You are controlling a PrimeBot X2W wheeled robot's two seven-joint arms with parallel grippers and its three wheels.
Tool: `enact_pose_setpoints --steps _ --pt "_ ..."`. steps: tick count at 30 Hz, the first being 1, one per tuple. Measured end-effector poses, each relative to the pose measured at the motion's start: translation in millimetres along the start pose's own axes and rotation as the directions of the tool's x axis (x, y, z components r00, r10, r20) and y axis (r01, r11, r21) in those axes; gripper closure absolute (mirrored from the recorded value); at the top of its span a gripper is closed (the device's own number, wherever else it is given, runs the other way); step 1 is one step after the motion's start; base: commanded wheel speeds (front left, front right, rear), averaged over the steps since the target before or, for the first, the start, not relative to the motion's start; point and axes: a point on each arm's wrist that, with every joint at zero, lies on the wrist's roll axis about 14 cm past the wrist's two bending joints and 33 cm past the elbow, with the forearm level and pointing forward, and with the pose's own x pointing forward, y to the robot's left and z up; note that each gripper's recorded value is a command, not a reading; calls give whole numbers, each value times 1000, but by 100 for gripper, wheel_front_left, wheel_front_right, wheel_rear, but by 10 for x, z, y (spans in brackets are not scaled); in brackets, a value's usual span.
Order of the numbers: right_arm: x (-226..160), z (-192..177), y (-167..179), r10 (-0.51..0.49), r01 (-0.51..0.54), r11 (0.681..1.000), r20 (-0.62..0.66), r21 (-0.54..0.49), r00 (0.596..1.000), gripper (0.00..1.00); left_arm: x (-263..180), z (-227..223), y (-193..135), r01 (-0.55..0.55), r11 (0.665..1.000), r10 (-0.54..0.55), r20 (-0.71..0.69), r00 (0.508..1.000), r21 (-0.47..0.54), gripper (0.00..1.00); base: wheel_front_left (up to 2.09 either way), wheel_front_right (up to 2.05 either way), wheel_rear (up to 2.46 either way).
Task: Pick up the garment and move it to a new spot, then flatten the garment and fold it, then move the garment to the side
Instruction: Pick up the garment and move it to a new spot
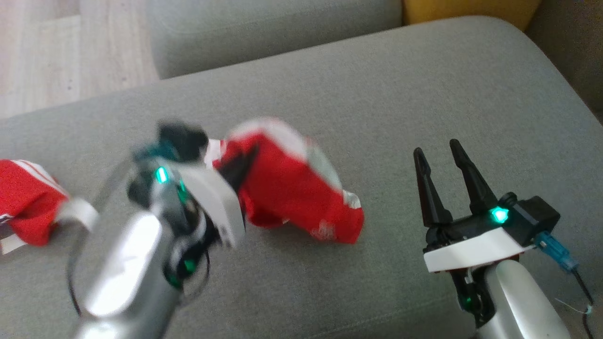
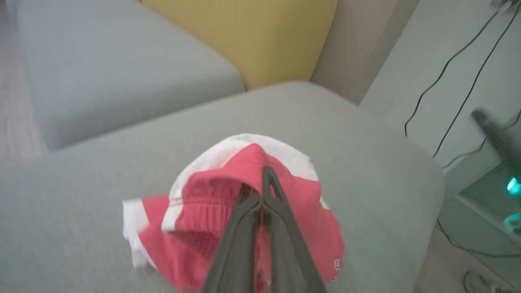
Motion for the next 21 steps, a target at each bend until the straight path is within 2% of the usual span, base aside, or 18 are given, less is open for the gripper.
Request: enact_pose_setpoints --steps 4,5,6,7,11,15,18,19,21 --pt "-17 -73 -45 -15 15 1000 -22 0 1000 0 5 -947 18 -34 999 29 -181 983 -20 100 0 0 0" --pt "-17 -92 -44 -15 15 1000 -28 1 1000 0 -8 -1110 29 -47 998 40 -209 977 -29 70 0 0 0" --pt "-15 -111 -38 -12 13 1000 -33 2 999 0 -24 -1229 49 -63 997 52 -227 972 -39 30 0 0 0" --pt "-12 -130 -26 -9 9 1000 -39 3 999 0 -37 -1309 66 -77 996 65 -235 970 -41 0 0 0 0" --pt "32 -151 67 25 -24 1000 -43 6 999 0 -58 -1243 148 -132 988 120 -144 982 -77 0 0 0 0" --pt "62 -111 133 48 -48 999 -30 7 998 0 -94 -867 270 -160 984 160 -7 987 -77 0 0 0 0" --pt "95 -60 157 57 -57 998 -13 7 998 0 -204 -505 417 -191 978 200 106 974 -82 0 0 0 0" --pt "95 -60 157 57 -57 998 -13 7 998 0 -204 -505 417 -191 978 200 106 974 -82 0 0 0 0" --pt "113 -32 176 64 -64 998 -4 8 998 0 -343 -267 591 -244 967 254 177 951 -77 0 0 0 0"
